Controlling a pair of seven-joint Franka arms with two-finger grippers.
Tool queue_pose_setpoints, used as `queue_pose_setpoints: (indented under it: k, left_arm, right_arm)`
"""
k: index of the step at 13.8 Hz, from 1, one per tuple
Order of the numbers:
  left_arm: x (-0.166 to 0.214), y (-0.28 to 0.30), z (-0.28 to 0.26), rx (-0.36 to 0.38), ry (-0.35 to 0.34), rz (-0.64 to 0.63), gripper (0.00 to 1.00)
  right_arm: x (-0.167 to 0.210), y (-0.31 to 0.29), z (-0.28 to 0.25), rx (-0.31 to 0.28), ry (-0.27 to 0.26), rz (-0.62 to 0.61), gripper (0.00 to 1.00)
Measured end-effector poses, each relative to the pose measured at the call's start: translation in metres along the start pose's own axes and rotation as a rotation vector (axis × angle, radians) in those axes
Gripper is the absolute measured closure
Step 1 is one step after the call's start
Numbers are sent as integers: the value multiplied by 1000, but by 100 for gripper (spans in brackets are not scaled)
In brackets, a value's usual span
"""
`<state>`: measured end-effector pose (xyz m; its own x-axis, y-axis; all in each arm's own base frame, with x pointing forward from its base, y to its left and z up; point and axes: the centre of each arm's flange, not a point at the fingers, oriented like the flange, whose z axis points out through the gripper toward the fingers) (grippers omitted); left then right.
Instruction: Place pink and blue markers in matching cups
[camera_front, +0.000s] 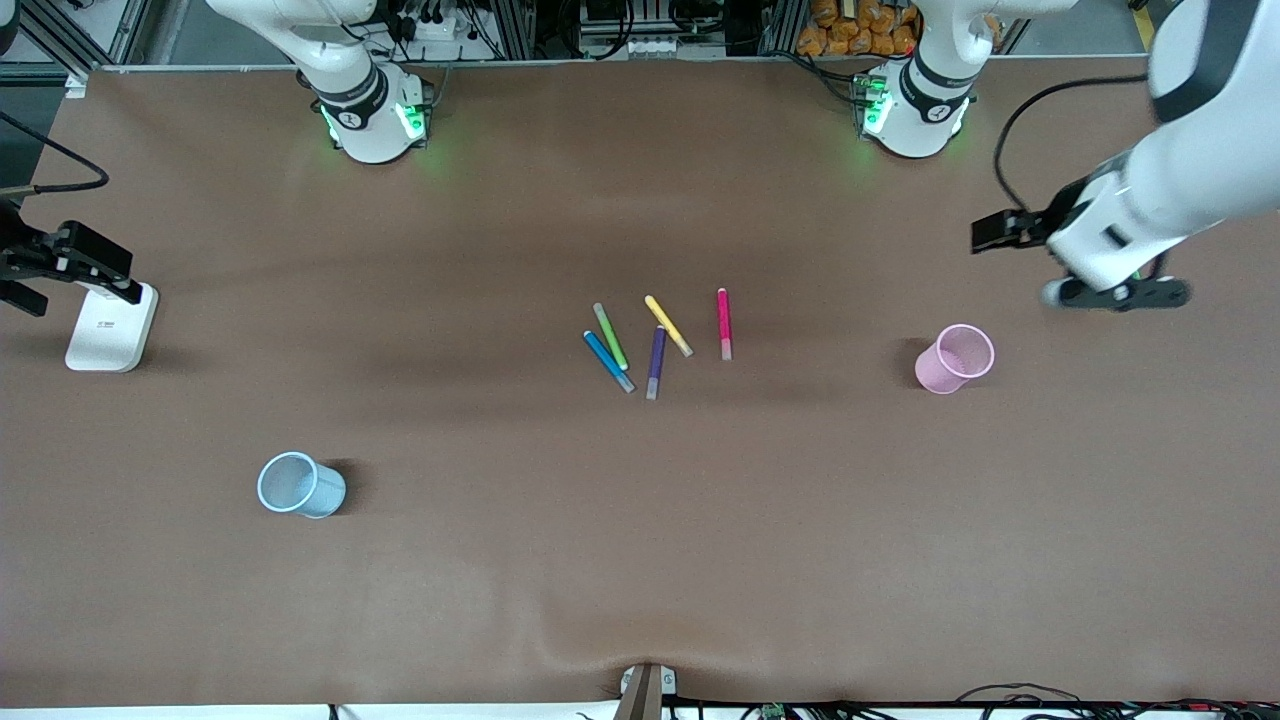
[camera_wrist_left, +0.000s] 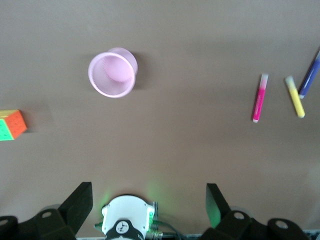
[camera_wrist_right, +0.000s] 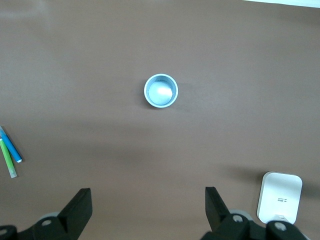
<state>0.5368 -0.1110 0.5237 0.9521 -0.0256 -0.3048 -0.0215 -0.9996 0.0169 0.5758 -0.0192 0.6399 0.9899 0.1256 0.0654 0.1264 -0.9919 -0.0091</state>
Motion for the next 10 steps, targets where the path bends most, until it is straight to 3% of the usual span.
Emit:
queue_pose_setpoints:
  k: [3,7,10]
  left_arm:
    - [17,16,29,11,-59,21,0]
    - [41,37,72,29,-130,50,0]
    - [57,56,109,43,-186,76,0]
  right_arm:
    - [-3,0,2,2,-13,0,0]
    - [-8,-2,14,10,-86,-4,0]
    - [5,-23,54,-30,-166,-59,0]
